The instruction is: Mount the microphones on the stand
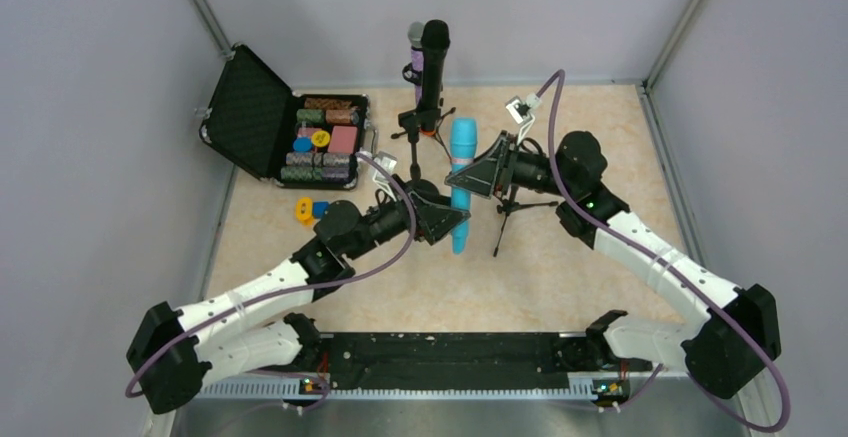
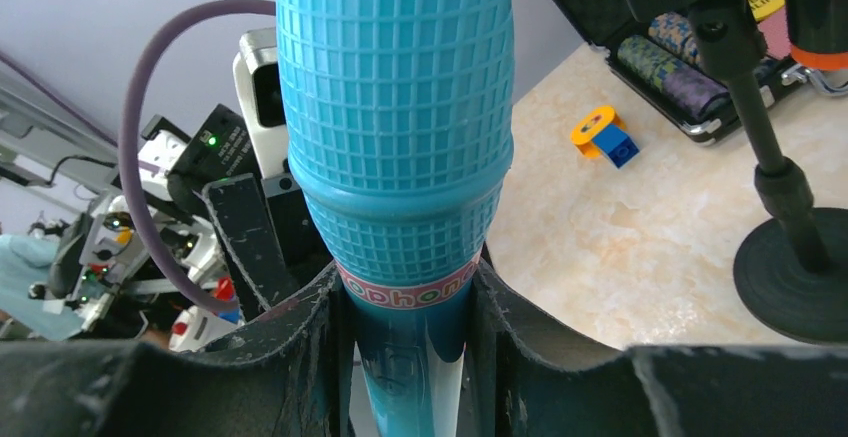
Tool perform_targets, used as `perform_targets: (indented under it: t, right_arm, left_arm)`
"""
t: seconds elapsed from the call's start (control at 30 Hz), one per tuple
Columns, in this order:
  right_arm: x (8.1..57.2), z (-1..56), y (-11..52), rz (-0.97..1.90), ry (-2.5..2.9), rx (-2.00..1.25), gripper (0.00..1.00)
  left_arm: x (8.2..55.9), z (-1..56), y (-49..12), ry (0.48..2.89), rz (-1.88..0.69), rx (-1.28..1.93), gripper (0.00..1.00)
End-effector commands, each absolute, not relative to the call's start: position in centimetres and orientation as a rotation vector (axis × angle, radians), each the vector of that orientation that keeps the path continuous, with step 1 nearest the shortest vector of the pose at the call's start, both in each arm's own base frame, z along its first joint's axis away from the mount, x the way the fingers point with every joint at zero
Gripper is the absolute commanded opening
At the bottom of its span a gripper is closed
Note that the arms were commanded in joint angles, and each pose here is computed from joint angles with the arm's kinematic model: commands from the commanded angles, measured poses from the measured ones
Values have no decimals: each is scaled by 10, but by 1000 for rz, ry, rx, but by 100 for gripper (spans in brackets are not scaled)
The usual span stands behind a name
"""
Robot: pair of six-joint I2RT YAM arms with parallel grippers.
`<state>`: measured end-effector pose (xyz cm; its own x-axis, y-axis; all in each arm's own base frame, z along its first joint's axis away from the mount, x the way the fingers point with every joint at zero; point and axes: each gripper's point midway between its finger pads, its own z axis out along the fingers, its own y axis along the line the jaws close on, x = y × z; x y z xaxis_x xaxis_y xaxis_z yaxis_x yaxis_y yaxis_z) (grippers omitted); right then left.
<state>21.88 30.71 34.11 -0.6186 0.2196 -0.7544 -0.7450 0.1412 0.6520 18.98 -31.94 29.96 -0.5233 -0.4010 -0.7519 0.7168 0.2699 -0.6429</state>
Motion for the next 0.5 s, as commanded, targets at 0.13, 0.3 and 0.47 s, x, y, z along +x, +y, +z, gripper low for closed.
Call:
perform_targets:
  t: [0.13,0.3,0.47]
  right_arm:
    - [227,358,301,1464,1569,-530,0]
    - [237,350,294,1346,1589,-516,0]
    - [249,351,274,1169,1571,-473,0]
  left_arm:
    - [216,295,-290,1578,-1294,99,99]
    - [223,286,-280,1588,-1216,72,99]
    - [224,275,-282,1628,-1180,110,99]
